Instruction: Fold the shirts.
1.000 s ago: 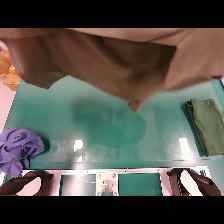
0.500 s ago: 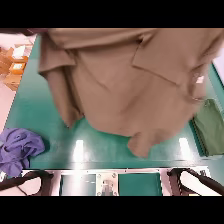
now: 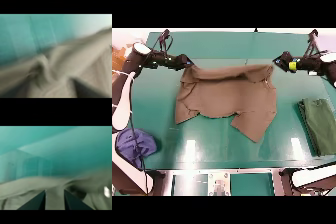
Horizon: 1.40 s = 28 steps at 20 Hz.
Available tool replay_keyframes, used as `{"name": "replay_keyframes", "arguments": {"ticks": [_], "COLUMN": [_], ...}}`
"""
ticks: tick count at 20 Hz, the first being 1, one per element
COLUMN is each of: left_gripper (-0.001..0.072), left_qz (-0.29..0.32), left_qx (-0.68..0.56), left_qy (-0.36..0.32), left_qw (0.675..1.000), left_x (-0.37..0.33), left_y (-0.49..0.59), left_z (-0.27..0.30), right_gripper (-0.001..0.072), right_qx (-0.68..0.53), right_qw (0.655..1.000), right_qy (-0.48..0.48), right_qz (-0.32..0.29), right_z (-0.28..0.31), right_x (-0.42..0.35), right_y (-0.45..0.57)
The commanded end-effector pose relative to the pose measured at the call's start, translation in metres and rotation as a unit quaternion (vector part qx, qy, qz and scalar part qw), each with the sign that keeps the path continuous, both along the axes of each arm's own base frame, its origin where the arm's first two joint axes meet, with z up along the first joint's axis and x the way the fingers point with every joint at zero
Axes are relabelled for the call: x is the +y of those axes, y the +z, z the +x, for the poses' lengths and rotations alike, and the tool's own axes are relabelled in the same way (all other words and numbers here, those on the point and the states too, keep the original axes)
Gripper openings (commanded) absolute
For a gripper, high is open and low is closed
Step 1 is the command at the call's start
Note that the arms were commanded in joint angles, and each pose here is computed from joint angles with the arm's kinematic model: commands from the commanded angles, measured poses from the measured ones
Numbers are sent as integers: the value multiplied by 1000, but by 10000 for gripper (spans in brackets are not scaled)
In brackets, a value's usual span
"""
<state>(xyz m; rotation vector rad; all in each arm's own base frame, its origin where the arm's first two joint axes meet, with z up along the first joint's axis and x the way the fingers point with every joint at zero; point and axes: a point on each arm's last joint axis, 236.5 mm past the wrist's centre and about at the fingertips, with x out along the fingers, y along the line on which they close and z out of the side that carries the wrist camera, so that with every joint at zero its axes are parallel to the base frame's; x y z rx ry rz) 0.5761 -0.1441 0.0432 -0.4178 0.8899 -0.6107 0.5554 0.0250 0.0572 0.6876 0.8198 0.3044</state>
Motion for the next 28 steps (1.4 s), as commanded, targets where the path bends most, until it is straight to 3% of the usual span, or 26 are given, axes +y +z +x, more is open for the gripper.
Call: {"name": "replay_keyframes", "arguments": {"ticks": [1,5,7,9,11,13,17,19,23,26,28], "left_gripper": [707,706,705,704,704,523,527,527,527,525,525], "left_qz": [-6,-15,-34,-38,-29,5,83,83,43,-16,-53], "left_qx": [11,144,249,358,394,403,379,362,381,337,336], "left_qy": [-15,-20,-20,-37,-27,-24,41,74,112,151,136], "left_qw": [1000,989,968,932,918,915,921,926,917,929,931], "left_x": [18,86,107,112,112,114,139,138,119,104,84], "left_y": [-1,21,4,-18,-34,-50,-81,-94,-135,-148,-153], "left_z": [0,-53,-94,-141,-168,-205,-253,-264,-286,-260,-253], "right_gripper": [278,276,281,376,377,377,373,351,124,113,114], "right_qx": [43,114,187,246,294,314,276,272,258,248,243], "right_qw": [999,992,982,969,954,947,957,958,961,964,965], "right_qy": [5,36,25,4,-15,-15,-24,-21,4,10,10], "right_qz": [21,33,18,19,49,63,88,93,102,98,97], "right_z": [-9,-78,-129,-177,-215,-237,-219,-209,-198,-192,-188], "right_x": [-18,-63,-77,-83,-77,-62,-37,-30,-10,-9,-10], "right_y": [-27,-20,-53,-90,-124,-153,-168,-172,-173,-168,-165]}}
